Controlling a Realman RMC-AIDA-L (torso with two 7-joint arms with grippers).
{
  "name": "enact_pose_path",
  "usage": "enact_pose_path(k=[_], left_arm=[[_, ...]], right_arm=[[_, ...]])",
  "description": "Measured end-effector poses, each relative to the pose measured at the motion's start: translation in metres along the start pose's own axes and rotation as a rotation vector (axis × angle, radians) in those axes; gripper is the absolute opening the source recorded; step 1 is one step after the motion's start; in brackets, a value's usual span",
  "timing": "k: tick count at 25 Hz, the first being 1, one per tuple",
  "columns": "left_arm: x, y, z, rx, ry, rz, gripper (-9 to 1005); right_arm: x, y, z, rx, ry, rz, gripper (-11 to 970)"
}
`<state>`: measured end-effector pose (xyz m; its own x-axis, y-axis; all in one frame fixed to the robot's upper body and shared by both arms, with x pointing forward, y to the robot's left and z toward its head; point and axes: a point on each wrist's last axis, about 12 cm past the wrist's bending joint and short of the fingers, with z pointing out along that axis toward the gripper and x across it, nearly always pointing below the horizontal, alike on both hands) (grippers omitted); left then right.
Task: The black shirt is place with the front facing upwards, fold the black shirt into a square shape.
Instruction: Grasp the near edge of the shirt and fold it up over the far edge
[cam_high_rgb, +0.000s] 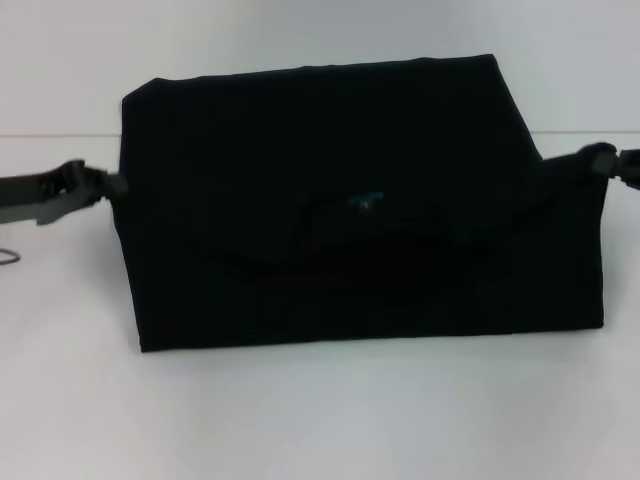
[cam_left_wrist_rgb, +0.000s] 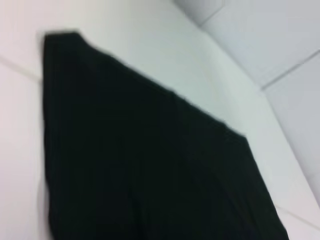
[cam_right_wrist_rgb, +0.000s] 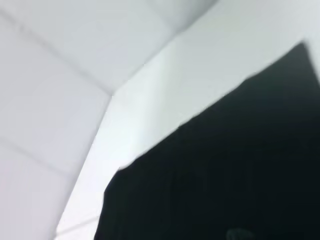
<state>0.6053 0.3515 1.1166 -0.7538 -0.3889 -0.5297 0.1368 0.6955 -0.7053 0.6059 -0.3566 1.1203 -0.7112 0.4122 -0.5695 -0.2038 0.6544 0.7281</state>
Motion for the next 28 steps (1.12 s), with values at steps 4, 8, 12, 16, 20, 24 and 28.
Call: enact_pose_path(k=[4,8,12,16,20,24,28], left_arm=[[-0.004,-0.002,0.01,-0.015,-0.09,0.022,38],[-0.011,-0.007,0.02,-0.029,-0.151,0.064,38],[-0.014,-0.014,0.031,-0.041,-0.161,0.11,37],[-0.011,-0.017,0.043,-0.082,-0.157,0.139,37],[-0.004,-0.015,0.053,-0.14,-0.165,0.141,38],[-0.001,-0.015,0.058,-0.164,-0.175,0.143,38],[0.002,-0.015,0.065,-0.21,-0.183,0.162,39]], right_arm=[[-0.003,0.003,0.02,0.05,-0.05,-0.047,33],[-0.008,0.007,0.036,0.097,-0.073,-0.096,32],[-0.01,0.012,0.05,0.124,-0.079,-0.131,30],[-0.009,0.016,0.061,0.154,-0.075,-0.167,29],[-0.006,0.017,0.072,0.218,-0.075,-0.207,27],[-0.004,0.019,0.08,0.249,-0.052,-0.259,30],[-0.001,0.02,0.085,0.268,-0.041,-0.294,65]])
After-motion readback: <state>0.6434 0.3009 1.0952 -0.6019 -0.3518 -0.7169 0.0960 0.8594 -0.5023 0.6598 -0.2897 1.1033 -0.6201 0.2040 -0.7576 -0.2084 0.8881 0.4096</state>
